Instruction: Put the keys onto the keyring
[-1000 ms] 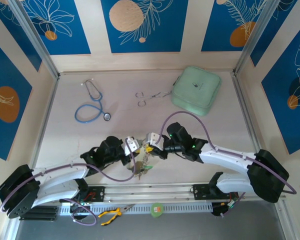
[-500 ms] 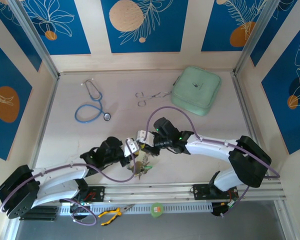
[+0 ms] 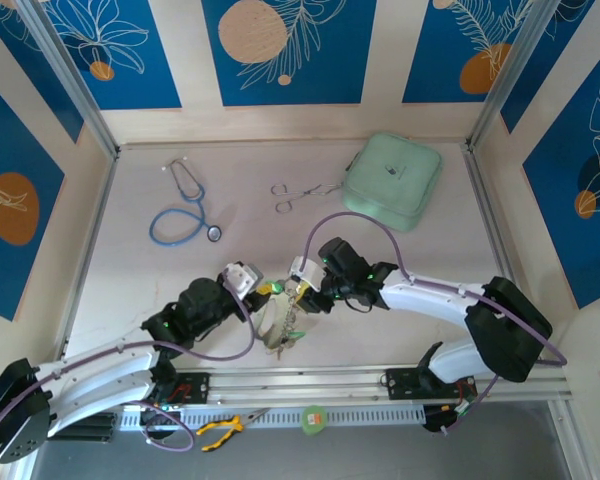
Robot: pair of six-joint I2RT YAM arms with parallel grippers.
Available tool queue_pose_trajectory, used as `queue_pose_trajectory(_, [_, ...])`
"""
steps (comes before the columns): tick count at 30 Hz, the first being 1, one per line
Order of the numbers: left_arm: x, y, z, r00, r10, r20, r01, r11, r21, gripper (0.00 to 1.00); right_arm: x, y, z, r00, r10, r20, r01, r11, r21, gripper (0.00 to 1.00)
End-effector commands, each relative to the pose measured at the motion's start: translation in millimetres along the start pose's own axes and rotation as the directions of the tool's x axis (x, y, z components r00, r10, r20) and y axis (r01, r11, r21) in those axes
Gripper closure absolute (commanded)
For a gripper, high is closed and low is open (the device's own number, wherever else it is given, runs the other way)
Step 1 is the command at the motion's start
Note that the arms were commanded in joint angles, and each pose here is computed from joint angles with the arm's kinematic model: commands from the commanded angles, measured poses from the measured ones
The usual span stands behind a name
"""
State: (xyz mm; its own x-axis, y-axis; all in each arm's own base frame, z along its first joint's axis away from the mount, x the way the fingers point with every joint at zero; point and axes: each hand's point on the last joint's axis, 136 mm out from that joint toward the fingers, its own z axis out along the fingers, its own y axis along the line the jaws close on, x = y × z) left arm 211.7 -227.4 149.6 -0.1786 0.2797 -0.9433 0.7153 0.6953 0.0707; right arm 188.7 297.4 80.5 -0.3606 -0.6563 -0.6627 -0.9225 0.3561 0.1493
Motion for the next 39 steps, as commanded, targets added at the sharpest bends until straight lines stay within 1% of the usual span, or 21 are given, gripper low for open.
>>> queue_pose_trajectory(1, [8, 11, 3, 0.982, -0.185, -0.038, 0.182, 0.981, -0.069, 0.48, 12, 15, 5, 0.983, 0.154, -0.097, -0.158, 0.987, -0.038, 0.70])
queue_pose_trajectory(4, [19, 13, 8, 0.950, -0.306, -0.067, 0.299, 0.949, -0.100, 0.47, 17, 28, 13, 0.974, 0.185, -0.129, -0.197, 0.976, -0.087, 0.69])
queue_pose_trajectory(7, [27, 16, 13, 0.919, -0.385, -0.086, 0.371, 0.918, -0.140, 0.46, 21, 22, 20, 0.965, 0.218, -0.147, -0.230, 0.971, -0.071, 0.68])
queue_pose_trajectory(12, [37, 23, 16, 0.870, -0.479, -0.117, 0.449, 0.867, -0.217, 0.46, 15, 0, 19, 0.936, 0.326, -0.132, -0.331, 0.943, -0.017, 0.69])
queue_pose_trajectory(14, [40, 24, 16, 0.852, -0.507, -0.131, 0.471, 0.850, -0.235, 0.45, 13, -8, 16, 0.909, 0.393, -0.141, -0.395, 0.918, 0.009, 0.69])
queue_pose_trajectory(16, [46, 29, 14, 0.820, -0.556, -0.136, 0.507, 0.816, -0.278, 0.41, 12, -17, 12, 0.871, 0.464, -0.160, -0.464, 0.885, 0.038, 0.69])
queue_pose_trajectory(18, [49, 28, 14, 0.799, -0.585, -0.140, 0.535, 0.798, -0.278, 0.41, 10, -18, 9, 0.857, 0.483, -0.182, -0.486, 0.873, 0.031, 0.69])
queue_pose_trajectory(20, [51, 26, 15, 0.784, -0.602, -0.149, 0.552, 0.787, -0.276, 0.41, 8, -16, 10, 0.867, 0.459, -0.194, -0.464, 0.886, 0.021, 0.71])
queue_pose_trajectory(23, [54, 26, 16, 0.779, -0.604, -0.167, 0.550, 0.787, -0.279, 0.40, 10, -18, 14, 0.878, 0.422, -0.226, -0.429, 0.903, 0.016, 0.72])
queue_pose_trajectory(28, [55, 25, 16, 0.782, -0.598, -0.178, 0.542, 0.793, -0.278, 0.40, 16, -11, 30, 0.871, 0.374, -0.319, -0.396, 0.918, -0.005, 0.75])
queue_pose_trajectory(31, [55, 26, 16, 0.783, -0.596, -0.178, 0.540, 0.793, -0.281, 0.40, 18, -8, 39, 0.867, 0.356, -0.348, -0.383, 0.924, -0.008, 0.75])
queue_pose_trajectory(39, [57, 26, 16, 0.782, -0.596, -0.185, 0.538, 0.794, -0.282, 0.40, 13, 1, 50, 0.870, 0.332, -0.364, -0.373, 0.927, -0.044, 0.75])
